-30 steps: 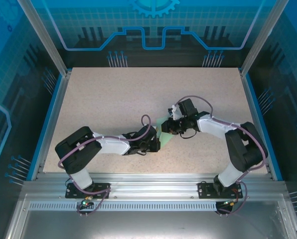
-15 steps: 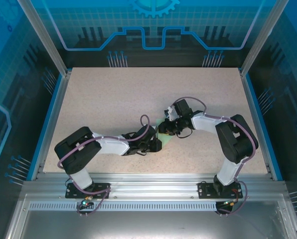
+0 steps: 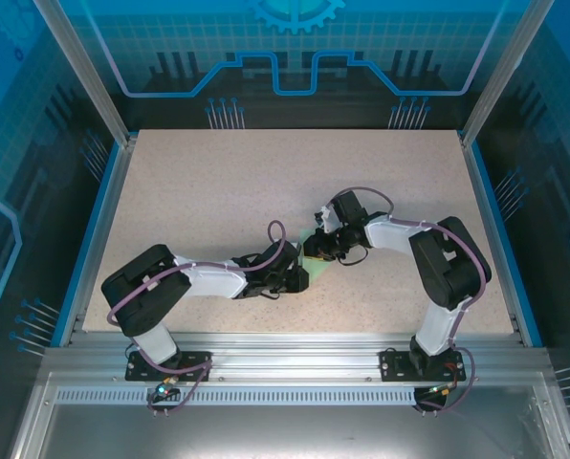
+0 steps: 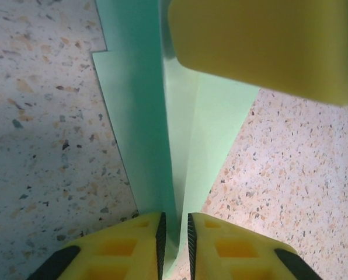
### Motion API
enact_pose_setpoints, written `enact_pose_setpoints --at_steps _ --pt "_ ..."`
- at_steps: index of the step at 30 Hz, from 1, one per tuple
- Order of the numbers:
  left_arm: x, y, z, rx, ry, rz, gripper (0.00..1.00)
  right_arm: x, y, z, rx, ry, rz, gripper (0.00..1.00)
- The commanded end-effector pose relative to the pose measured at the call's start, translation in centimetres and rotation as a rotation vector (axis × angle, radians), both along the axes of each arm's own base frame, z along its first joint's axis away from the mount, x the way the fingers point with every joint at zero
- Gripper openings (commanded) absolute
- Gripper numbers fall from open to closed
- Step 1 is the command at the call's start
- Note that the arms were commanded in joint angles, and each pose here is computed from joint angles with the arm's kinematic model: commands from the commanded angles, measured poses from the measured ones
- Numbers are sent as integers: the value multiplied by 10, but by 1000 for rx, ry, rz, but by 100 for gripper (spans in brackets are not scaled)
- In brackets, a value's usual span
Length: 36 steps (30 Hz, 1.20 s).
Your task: Fold a paper plane with a square sheet of paper (pick it up from the middle)
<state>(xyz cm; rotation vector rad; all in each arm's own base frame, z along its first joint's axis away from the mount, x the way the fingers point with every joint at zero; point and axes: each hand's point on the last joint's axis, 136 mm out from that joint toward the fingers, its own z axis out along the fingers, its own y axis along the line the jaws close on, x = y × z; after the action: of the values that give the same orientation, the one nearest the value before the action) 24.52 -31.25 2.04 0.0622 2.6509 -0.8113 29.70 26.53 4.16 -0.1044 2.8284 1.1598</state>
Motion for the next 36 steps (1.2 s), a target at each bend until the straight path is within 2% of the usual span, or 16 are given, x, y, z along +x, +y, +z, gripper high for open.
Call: enact_pose_setpoints --at_steps 1,4,7,12,26,32,36 --pt "-3 1 7 -23 3 -4 14 2 5 0 -5 -3 18 20" --pt "-5 1 4 -27 14 -1 5 3 6 -2 -6 3 20 20" --pt "-6 6 -2 -21 33 30 0 4 7 -3 -1 5 24 20" --pt "-7 12 -11 -17 74 68 0 6 8 -8 -11 14 20 21" --pt "-10 16 -15 20 89 57 2 8 7 -32 -39 50 24 21" --pt "-11 16 -12 19 91 55 12 4 5 -45 -52 76 27 20" --pt "-9 20 7 -12 58 83 32 -2 1 -52 -66 89 29 20"
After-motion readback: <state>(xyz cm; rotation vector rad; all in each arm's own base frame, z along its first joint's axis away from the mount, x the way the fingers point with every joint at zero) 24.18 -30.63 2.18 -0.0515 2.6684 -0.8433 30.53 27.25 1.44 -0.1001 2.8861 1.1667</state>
